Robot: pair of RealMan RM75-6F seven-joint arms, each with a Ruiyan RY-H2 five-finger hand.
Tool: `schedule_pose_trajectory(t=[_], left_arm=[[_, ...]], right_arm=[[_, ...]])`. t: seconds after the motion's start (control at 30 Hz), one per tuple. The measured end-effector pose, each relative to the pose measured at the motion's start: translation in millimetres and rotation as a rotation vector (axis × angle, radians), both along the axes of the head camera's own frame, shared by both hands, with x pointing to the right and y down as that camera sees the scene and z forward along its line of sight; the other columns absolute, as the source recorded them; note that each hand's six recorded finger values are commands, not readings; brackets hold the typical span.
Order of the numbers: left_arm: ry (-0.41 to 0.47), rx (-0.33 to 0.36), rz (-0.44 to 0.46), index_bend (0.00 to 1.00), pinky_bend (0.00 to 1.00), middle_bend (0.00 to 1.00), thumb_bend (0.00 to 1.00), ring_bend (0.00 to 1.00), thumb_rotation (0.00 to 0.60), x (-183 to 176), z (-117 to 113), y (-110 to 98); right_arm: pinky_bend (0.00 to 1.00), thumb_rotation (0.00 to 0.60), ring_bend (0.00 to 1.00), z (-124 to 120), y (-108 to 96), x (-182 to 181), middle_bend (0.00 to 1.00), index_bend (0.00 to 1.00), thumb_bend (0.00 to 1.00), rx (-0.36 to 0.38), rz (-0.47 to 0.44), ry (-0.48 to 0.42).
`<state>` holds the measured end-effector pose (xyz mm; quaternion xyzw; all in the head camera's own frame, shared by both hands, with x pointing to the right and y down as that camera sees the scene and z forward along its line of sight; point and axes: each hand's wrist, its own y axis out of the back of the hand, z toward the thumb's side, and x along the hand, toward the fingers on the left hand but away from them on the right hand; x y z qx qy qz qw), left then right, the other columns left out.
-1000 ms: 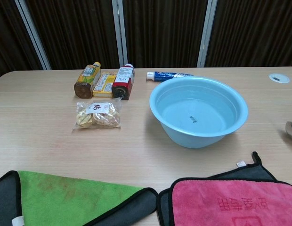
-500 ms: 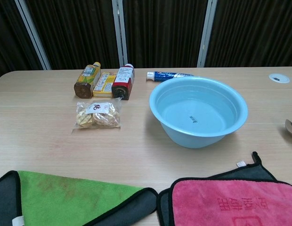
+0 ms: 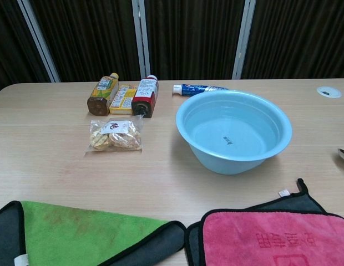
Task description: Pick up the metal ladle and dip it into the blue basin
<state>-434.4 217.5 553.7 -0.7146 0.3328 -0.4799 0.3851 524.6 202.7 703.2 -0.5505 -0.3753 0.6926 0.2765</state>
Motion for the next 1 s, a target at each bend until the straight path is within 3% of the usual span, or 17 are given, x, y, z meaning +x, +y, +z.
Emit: schedule_pose_trajectory(t=[0.27,0.47,1.0], left_arm=[[-0.003,-0.002,0.003,0.00,0.00,0.00,0.63,0.00,0.600,1,1,0],[-0.005,-0.001,0.003,0.00,0.00,0.00,0.63,0.00,0.600,1,1,0],[-0.015,0.004,0.012,0.00,0.00,0.00,0.63,0.00,0.600,4,2,3]], right_arm=[[0.00,0.600,0.00,-2,-1,1,0.03,0.63,0.45,0.007,0.016,-0.023],[0.00,0.600,0.00,-5,-2,2,0.03,0.63,0.44,0.010,0.057,-0.091],[0.00,0.600,0.00,-36,-14,23,0.03,0.63,0.44,0.095,0.119,-0.154]])
